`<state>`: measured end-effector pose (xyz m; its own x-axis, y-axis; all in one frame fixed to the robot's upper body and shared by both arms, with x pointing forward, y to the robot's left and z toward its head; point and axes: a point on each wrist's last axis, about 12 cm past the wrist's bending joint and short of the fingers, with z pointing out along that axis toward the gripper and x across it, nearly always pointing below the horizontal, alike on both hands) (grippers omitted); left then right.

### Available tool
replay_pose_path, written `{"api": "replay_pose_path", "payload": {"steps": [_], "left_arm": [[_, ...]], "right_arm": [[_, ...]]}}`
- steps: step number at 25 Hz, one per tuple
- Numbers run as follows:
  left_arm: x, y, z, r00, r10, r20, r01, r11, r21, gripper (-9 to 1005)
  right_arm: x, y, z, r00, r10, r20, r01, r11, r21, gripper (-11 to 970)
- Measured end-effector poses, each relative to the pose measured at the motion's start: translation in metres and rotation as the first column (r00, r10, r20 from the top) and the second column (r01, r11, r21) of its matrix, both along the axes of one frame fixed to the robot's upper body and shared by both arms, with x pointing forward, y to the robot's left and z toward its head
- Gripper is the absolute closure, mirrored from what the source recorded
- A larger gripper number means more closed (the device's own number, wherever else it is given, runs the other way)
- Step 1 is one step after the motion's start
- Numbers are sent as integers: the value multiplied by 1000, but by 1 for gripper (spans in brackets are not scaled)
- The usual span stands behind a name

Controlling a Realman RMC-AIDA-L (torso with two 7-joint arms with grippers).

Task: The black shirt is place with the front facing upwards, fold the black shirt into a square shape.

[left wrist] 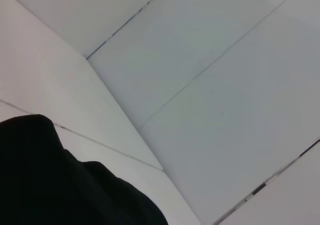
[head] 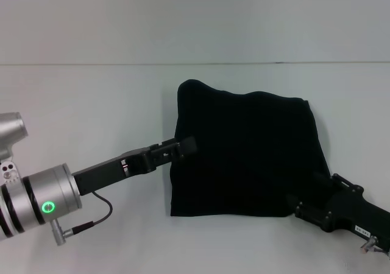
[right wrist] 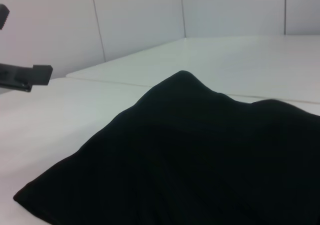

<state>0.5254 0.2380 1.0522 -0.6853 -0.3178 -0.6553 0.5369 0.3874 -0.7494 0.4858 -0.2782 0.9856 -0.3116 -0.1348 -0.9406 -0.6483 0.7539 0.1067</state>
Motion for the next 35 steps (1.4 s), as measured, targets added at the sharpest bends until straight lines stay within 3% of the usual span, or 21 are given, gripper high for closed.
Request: {"api": "replay_pose_path", "payload": {"steps": [4,8,14,22,35], "left_arm": [[4,2,-1,1000,19,-22,-19,1000,14,58],[14,7,-5,989,87,-122,-82,996,44,59],[50,1,-6,944,204,-258,-162,971,175,65],[80,-28,3,951,220,-217,-148,942,302,83],[81,-61,-1,965,154,-211,-70,931,358,110]], "right_arm": [[-8,-6,6,999,1,45,-4,999,53,76],[-27,-19,17,992,13,122,-26,994,107,75],[-53,-21,19,983,107,147,-125,985,121,75],[-74,-13,6,971,218,100,-225,972,65,75],[-76,-12,5,971,221,91,-227,971,71,76]]}}
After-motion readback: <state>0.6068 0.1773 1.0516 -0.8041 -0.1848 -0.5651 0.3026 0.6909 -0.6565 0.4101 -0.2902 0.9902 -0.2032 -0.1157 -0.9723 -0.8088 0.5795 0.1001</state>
